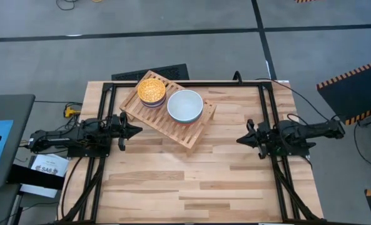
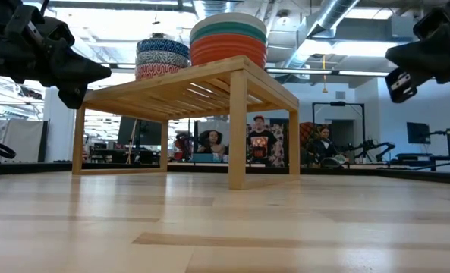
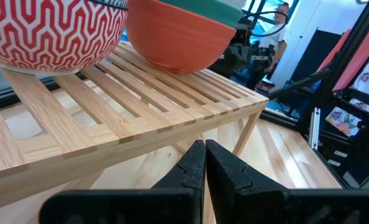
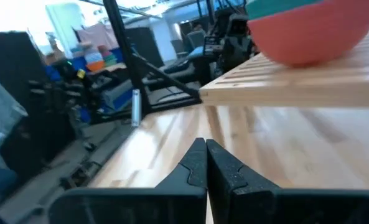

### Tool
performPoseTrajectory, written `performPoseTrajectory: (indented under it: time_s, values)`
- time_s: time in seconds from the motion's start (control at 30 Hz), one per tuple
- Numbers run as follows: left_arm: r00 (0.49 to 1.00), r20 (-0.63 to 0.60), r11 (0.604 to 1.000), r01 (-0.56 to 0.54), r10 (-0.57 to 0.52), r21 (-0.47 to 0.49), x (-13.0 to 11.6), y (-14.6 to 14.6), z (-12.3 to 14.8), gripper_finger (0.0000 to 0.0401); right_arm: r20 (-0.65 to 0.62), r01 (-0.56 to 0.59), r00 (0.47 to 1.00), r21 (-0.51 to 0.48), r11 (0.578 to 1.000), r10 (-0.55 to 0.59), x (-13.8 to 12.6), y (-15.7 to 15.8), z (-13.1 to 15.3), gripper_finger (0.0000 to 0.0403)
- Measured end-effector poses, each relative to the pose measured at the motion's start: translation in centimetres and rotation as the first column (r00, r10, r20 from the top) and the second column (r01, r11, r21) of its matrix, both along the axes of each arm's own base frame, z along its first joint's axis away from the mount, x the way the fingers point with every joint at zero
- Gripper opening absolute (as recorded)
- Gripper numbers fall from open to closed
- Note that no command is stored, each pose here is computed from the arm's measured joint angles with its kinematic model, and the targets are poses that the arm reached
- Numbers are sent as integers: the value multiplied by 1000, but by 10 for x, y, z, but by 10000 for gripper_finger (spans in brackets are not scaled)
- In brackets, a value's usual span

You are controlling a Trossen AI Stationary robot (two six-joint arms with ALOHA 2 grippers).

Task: Place and stack bowls onto a shelf
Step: Return to Home Position

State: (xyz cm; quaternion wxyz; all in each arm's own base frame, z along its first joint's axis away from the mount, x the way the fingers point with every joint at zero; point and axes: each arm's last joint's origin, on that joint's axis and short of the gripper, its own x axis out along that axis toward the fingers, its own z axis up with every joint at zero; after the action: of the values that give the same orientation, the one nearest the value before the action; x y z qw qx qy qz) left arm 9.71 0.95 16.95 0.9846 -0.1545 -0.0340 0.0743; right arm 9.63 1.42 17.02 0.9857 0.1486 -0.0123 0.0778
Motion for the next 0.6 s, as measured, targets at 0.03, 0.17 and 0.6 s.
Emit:
performPoseTrajectory:
  time_s: [0.03,0.17,0.6]
  values:
    - [1000,1,1000,-1,1,0,0,0,0,0,-2,1,1000,-28,1000,-1,0,0,-1,18]
    - [1000,-2,1000,0,0,0,0,0,0,0,-7,13,1000,-81,997,-13,0,-1,-2,21]
    - [1000,-1,1000,0,0,0,0,0,0,0,-36,14,999,-40,999,-15,1,-1,-4,46]
